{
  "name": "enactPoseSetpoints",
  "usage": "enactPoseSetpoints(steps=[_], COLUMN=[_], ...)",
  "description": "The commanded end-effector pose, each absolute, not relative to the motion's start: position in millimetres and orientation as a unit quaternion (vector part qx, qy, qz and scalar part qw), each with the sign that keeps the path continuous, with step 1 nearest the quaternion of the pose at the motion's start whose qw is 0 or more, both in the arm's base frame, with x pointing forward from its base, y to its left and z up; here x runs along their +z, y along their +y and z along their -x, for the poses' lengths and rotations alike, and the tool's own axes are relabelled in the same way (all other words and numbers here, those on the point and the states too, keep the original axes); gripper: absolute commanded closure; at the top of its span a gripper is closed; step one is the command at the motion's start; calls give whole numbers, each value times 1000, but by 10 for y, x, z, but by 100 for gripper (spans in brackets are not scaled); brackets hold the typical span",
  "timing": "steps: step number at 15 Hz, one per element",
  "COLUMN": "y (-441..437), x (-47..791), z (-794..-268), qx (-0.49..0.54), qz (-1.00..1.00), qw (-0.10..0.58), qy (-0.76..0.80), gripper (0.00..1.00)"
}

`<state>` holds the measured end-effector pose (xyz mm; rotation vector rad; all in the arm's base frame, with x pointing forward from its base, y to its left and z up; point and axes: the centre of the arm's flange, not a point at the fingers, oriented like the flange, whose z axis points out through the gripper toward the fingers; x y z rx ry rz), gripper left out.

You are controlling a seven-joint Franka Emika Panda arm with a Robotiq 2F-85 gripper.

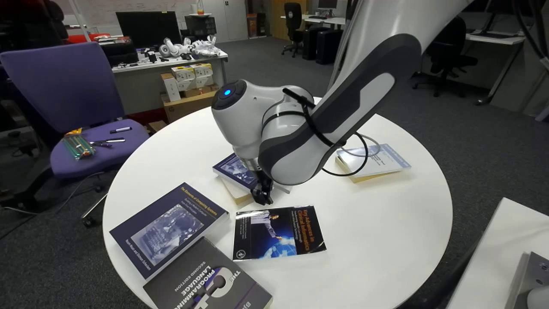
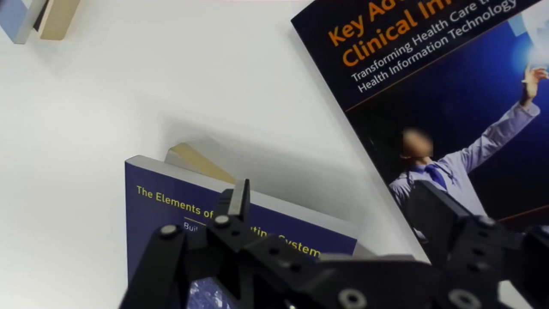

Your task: Move the blue book to the right

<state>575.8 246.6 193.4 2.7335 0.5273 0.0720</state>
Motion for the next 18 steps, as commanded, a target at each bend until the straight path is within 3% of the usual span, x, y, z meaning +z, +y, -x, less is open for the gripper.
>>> enactPoseSetpoints(steps=[1,15,18], y=[2462,2461,2484], x=[1888,1860,1812], z=[-5892,-6026,-6006], qx=[31,43,50], qz=[-964,-962,-956], qw=[181,195,228], qy=[191,184,179], gripper=[0,0,0])
